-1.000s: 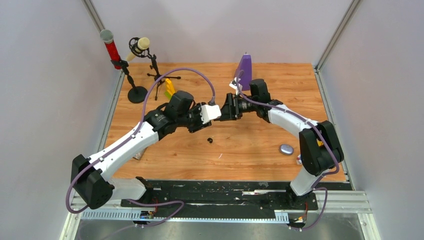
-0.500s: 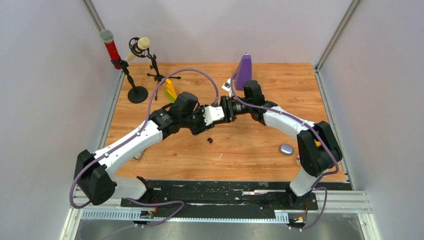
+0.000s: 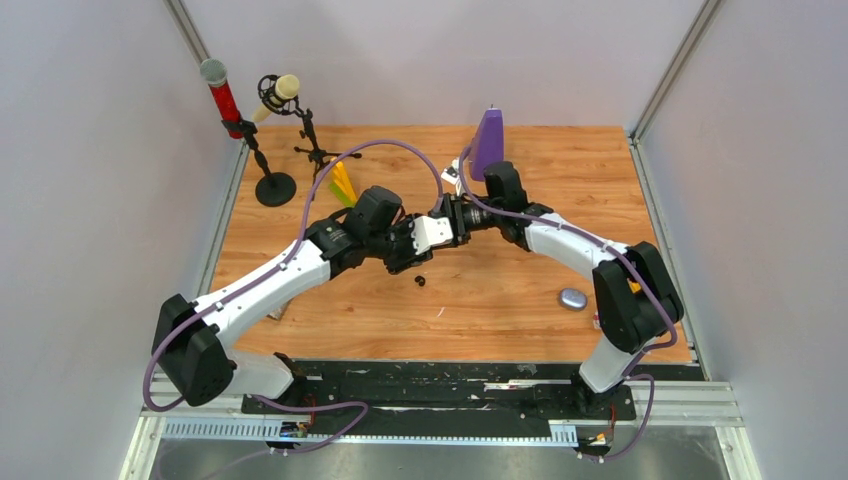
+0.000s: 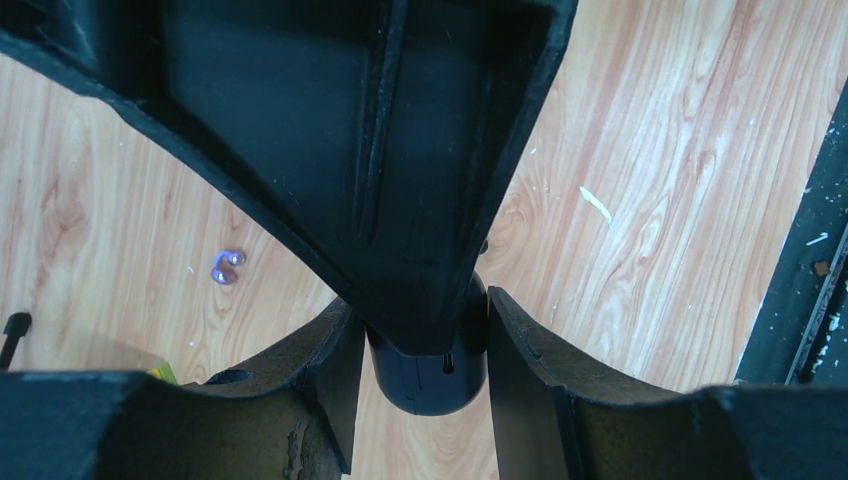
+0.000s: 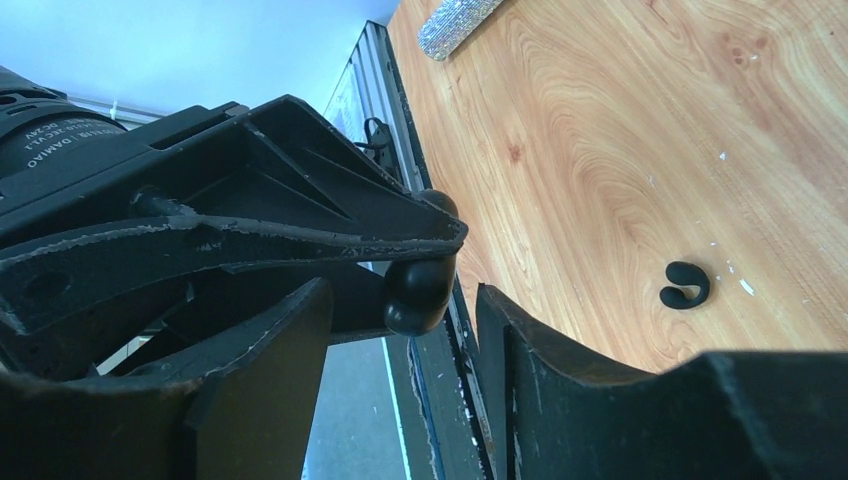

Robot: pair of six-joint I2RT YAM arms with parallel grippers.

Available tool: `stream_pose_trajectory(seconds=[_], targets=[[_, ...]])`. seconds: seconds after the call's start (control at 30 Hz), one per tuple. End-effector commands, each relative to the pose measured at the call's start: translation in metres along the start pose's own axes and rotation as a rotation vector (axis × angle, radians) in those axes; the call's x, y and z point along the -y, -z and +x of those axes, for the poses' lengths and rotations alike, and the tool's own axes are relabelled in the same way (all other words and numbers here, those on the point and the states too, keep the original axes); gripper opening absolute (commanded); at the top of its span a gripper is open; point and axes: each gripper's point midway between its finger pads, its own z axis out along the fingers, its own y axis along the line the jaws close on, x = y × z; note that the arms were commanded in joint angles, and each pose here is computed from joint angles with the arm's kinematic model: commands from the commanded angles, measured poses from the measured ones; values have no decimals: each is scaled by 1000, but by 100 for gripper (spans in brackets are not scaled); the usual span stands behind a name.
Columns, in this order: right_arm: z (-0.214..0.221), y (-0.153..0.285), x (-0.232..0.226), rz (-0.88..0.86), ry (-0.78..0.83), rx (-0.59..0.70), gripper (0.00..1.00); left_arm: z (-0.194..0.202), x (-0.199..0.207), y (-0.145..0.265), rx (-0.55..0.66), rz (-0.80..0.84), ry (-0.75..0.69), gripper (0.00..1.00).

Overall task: Insert the wireless bluetooth earbuds into the charging case
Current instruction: Place the charging case at the center of the board.

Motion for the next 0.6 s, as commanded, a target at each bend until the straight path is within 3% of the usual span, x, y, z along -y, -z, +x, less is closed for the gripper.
stream_pose_trajectory(seconds=[0.0,0.37,0.57], targets=[[-5,-7,-8,-42,49,-5,54,-14,-1,1,39,-2,8,41],[3,-15,-2,-48,42,-38,47,-12,-3,2,40,-22,3,41],[4,-17,-5,-60,55,-51,30,-12,-1,0,43,-13,2,42]])
